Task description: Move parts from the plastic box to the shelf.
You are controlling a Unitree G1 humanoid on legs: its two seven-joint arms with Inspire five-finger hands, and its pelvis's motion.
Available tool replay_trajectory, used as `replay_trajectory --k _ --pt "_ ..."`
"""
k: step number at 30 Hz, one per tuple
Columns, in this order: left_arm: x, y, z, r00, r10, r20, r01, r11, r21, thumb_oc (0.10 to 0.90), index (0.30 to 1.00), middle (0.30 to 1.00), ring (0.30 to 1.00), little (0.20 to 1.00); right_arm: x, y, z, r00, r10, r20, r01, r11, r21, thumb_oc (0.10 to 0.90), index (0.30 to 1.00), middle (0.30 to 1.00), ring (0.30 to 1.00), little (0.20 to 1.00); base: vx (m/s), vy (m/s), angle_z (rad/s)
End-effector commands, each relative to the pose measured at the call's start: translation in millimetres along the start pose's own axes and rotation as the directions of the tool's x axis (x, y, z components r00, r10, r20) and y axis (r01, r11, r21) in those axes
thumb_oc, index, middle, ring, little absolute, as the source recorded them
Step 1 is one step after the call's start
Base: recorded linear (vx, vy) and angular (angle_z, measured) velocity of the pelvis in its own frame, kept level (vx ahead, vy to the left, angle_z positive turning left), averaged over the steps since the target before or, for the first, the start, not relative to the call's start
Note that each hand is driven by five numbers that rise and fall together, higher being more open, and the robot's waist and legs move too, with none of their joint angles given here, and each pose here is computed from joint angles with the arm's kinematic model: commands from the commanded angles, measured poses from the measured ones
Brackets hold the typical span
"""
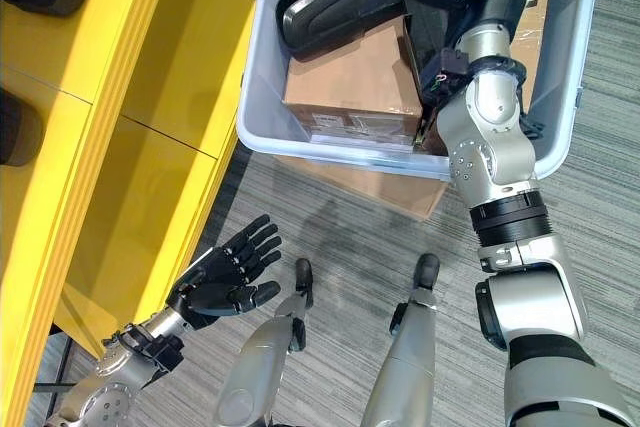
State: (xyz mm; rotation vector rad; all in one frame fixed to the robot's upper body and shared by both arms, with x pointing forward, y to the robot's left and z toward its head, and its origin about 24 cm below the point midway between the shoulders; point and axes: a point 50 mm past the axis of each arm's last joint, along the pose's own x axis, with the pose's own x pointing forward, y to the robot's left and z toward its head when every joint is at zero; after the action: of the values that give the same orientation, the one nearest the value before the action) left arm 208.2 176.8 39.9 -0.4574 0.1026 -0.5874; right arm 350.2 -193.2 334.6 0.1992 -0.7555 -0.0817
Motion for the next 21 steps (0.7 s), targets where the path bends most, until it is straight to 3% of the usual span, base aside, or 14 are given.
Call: replay_trajectory --k 1,5,11,21 --pt "1.1 -23.3 13.0 0.985 -0.111 0.129 0.113 0.993 -0.013 0.9 1.0 1.0 1.0 1.0 -21.9 57.0 130.9 0.726 0.301 0.619 -0.195 0.952 -0.235 0.9 1.0 1.0 1.0 1.0 0.0 0.004 -0.06" --pt "2.4 -24.1 14.0 0.985 -0.099 0.14 0.101 0.995 -0.009 0.9 1.0 1.0 1.0 1.0 -43.8 72.7 127.1 0.708 0.38 0.595 -0.293 0.925 -0.243 0.9 1.0 1.0 1.0 1.0 0.0 0.001 -0.02" --pt "2.7 -25.7 13.2 0.984 -0.097 0.148 0.098 0.995 -0.001 0.9 1.0 1.0 1.0 1.0 -50.8 79.2 107.3 0.744 0.434 0.508 -0.387 0.9 -0.203 0.9 1.0 1.0 1.0 1.0 -0.03 -0.005 -0.02" --pt "5.7 -25.6 16.7 0.984 -0.085 0.159 0.084 0.996 0.014 0.9 1.0 1.0 1.0 1.0 -64.9 66.3 87.8 0.756 0.457 0.468 -0.378 0.889 -0.259 0.9 1.0 1.0 1.0 1.0 -0.02 -0.012 -0.05"
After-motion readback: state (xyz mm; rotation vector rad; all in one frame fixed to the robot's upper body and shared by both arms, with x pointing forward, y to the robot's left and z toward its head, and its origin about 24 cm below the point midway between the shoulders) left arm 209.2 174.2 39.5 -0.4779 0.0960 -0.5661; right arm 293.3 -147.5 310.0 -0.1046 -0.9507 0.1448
